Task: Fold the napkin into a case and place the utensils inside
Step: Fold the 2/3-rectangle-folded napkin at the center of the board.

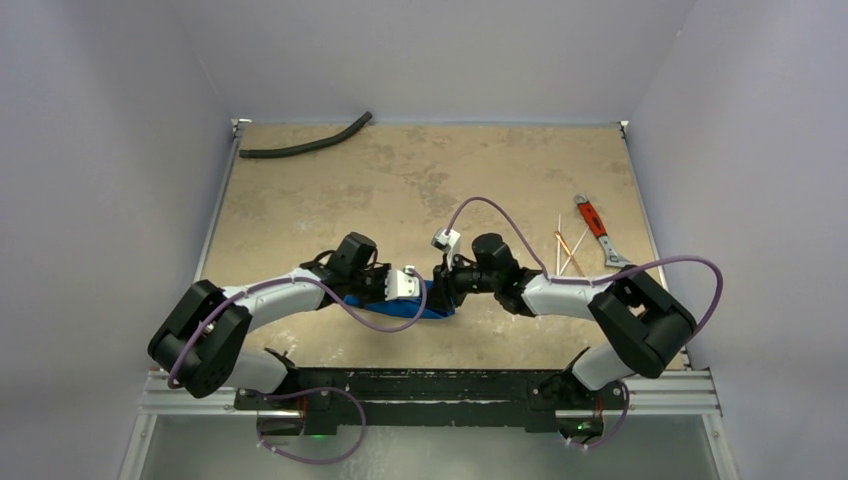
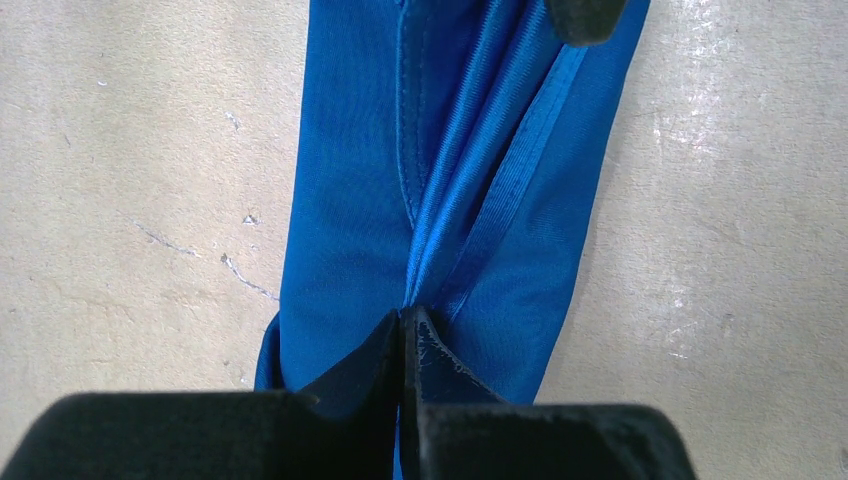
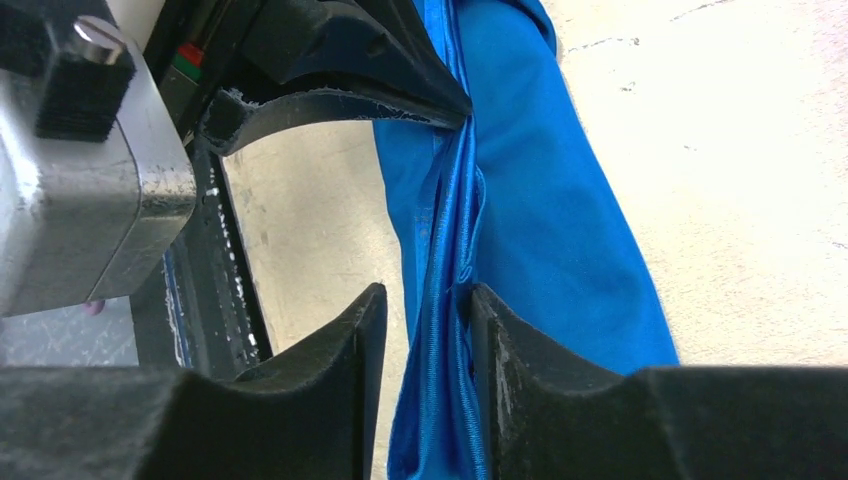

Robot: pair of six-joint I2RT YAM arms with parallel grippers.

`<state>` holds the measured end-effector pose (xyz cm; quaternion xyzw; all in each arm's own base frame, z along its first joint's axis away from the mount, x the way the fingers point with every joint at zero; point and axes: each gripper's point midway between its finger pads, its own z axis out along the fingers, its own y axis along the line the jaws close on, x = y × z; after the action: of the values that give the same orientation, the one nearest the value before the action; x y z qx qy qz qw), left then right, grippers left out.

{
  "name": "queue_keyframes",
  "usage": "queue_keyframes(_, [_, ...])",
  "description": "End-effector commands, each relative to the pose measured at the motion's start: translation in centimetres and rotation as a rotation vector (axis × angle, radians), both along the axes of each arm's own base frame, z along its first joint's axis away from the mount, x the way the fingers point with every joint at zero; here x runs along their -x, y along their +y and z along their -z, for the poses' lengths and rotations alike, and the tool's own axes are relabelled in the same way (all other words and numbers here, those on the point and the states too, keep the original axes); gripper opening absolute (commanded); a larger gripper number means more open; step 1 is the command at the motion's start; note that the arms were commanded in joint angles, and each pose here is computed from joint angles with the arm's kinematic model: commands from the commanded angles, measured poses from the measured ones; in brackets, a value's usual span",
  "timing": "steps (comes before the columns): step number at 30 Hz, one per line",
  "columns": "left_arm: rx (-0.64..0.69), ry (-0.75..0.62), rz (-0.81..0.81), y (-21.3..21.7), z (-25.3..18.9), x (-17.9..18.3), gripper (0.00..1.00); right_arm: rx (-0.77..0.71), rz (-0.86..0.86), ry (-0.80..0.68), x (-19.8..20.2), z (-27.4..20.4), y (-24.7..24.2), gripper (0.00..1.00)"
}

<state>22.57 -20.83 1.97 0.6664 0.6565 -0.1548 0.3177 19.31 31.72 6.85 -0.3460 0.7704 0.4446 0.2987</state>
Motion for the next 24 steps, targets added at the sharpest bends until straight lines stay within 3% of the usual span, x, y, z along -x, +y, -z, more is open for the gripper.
queue_keyframes(1, [0.013,0.028,-0.001,0.1,-0.1,0.7,0.00,-0.050,-0.054,-0.018,0.4,-0.7,0.7,0.39])
queue_keyframes(6, [0.004,0.030,0.005,0.3,0.1,0.9,0.00,-0.047,-0.079,0.012,1.3,-0.4,0.7,0.60])
queue_keyframes(10, [0.005,0.031,0.006,0.4,0.1,1.0,0.00,-0.042,-0.089,0.029,1.6,0.0,0.7,0.62])
queue_keyframes(17, [0.005,0.024,0.004,0.4,0.0,0.8,0.00,0.012,-0.083,0.059,2.0,2.0,0.5,0.51])
queue_keyframes(24, [0.000,0.028,0.004,0.5,0.1,1.0,0.00,0.006,-0.037,0.061,1.3,2.1,0.6,0.29])
